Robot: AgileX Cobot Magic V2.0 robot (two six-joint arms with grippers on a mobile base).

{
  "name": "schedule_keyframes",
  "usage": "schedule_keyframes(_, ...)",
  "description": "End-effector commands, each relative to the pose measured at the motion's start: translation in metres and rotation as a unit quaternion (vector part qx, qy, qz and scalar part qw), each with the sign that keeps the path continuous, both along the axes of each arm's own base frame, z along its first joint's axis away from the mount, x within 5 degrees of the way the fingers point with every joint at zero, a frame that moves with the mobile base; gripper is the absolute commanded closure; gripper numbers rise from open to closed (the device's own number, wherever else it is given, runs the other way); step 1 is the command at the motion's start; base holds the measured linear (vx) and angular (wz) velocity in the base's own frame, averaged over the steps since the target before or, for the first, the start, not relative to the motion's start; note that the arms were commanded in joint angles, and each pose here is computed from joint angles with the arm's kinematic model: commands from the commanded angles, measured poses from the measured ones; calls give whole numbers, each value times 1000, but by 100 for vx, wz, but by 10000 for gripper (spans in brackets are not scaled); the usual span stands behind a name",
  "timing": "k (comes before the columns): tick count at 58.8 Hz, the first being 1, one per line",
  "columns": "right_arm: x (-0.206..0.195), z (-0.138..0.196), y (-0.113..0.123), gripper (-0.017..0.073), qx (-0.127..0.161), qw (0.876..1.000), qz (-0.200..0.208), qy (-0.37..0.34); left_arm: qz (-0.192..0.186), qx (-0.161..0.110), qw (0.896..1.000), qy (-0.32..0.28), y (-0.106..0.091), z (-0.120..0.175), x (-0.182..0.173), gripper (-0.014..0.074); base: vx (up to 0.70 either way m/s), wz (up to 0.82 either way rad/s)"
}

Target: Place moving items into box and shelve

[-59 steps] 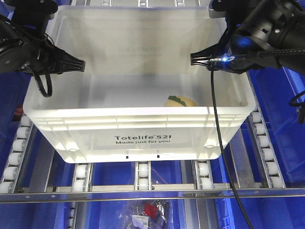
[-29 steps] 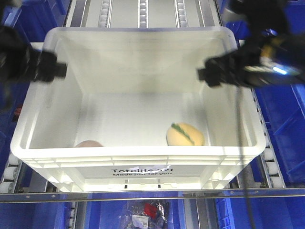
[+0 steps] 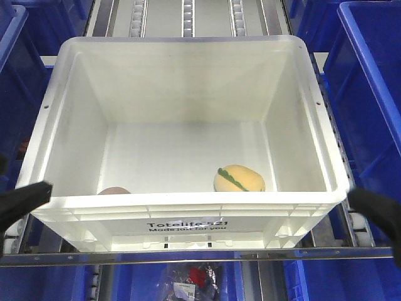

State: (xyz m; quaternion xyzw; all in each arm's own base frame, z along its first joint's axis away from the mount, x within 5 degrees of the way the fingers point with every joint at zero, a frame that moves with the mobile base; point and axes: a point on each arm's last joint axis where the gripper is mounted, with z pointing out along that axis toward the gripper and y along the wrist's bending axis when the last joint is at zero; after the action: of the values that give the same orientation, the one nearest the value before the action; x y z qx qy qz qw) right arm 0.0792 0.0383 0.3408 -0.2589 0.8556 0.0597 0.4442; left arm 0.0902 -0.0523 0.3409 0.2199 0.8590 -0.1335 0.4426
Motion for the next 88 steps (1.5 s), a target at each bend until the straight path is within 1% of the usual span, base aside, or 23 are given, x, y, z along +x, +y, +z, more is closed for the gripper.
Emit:
schedule_keyframes(1,-13,5,-7,-7,17,999,13,-33,-4,-28,999,-40,5,8,-12,23,0,0)
schedule_keyframes(6,-25,0,-13,7,33,999,7,-34,-5,-29,999,-43,10,6,-22,23,0,0)
schedule_keyframes(11,-31,-4,-18,31,49,998,-8,-31,-2,-37,998,-52,14,7,-28,24,0,0)
schedule_keyframes(15,-33,-5,-21,57,45,998,-20,-25,3,-46,998,-53,15,8,-31,29,0,0)
schedule_keyframes(19,-34,-7,-23,91,35,999,-27,-14,11,-55,997,-47,15,8,-31,50,0,0)
schedule_keyframes(23,-34,-8,-24,137,34,999,-32,-7,13,-54,997,-46,15,8,-30,85,0,0)
schedule_keyframes(27,-34,-8,-25,192,38,998,-41,-4,14,-55,997,-42,15,7,-31,134,0,0)
schedule_keyframes(31,-34,-9,-25,267,38,998,-45,-2,14,-53,998,-39,16,7,-31,192,0,0)
schedule_keyframes(40,-34,-9,-27,456,29,998,-48,-3,13,-43,999,-23,16,4,-32,374,0,0)
schedule_keyframes(47,-34,-10,-27,577,18,999,-44,-2,12,-37,999,-13,17,2,-33,503,0,0)
schedule_keyframes(54,-36,-12,-28,577,11,999,-47,14,12,-35,999,-9,17,1,-34,587,0,0)
schedule_keyframes(58,-36,-13,-29,575,9,999,-48,15,12,-35,999,-9,17,1,-34,616,0,0)
schedule_keyframes(76,-36,-13,-28,575,10,999,-47,16,15,-38,999,-16,18,2,-36,617,0,0)
schedule_keyframes(79,-36,-13,-28,575,10,999,-47,16,32,-44,998,-20,21,3,-38,617,0,0)
schedule_keyframes(82,-36,-13,-29,575,9,999,-48,16,63,-46,996,-34,26,4,-39,617,0,0)
schedule_keyframes(85,-36,-13,-29,575,9,999,-47,17,104,-16,992,-72,35,6,-41,617,0,0)
schedule_keyframes(88,-36,-13,-28,575,10,999,-47,17,143,-11,984,-108,42,4,-44,616,0,0)
